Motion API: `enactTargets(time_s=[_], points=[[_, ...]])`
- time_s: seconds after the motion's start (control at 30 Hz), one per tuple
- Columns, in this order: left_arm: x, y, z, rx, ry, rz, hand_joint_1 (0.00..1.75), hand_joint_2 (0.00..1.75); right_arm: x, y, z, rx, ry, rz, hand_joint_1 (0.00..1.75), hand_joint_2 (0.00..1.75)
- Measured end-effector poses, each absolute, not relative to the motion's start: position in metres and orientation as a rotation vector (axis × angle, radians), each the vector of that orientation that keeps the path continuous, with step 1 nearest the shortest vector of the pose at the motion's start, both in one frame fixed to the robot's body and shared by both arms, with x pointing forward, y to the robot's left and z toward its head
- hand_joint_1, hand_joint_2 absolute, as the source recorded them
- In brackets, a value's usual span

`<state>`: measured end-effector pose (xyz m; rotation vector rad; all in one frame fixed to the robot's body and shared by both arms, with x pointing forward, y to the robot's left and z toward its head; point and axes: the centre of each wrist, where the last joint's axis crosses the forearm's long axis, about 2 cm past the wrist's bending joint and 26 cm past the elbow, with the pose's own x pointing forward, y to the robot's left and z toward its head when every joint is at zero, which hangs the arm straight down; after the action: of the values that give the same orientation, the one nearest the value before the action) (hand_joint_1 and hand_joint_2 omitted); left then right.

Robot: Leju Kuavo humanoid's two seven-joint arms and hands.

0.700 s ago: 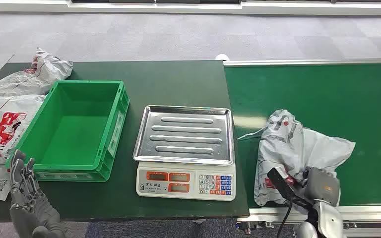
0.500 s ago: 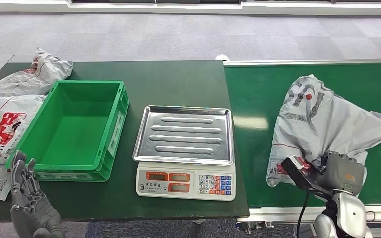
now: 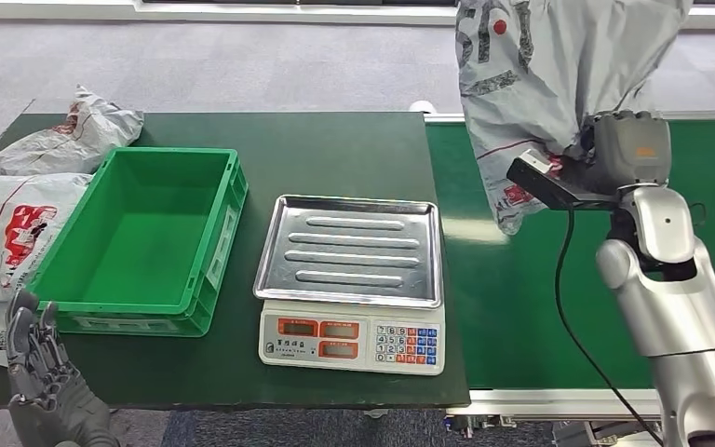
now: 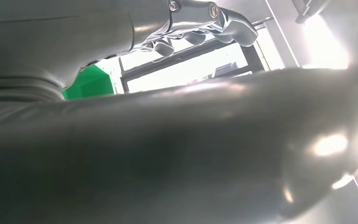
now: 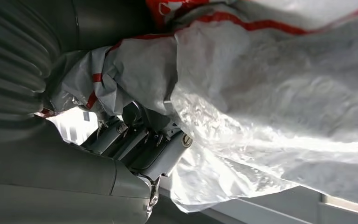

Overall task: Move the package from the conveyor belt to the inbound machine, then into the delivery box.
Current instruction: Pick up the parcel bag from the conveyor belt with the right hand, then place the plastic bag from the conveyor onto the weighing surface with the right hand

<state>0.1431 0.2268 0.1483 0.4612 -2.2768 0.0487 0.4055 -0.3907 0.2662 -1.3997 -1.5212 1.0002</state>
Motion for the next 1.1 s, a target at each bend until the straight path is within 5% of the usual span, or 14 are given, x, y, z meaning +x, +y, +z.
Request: enactTargets(time_s=[0.33,0.73,1.1], points=[[0.142,0.226,0.149,0.462,-2.281,0.055,0.00,0.00,0.421,-0.370,0.269,-1.268,-1.609,1.124,1.75,1.75],[0.164,0.220,0.158,0.391,-2.330,0.075,0.00,0.00,0.427,-0.177,0.250,-0.362,-1.978,1.251,1.75,1.75],[0.184,0.218,0.162,0.375,-2.337,0.083,0.00,0.00,0.395,-0.105,0.232,0.065,-1.930,1.299,1.75,1.75]])
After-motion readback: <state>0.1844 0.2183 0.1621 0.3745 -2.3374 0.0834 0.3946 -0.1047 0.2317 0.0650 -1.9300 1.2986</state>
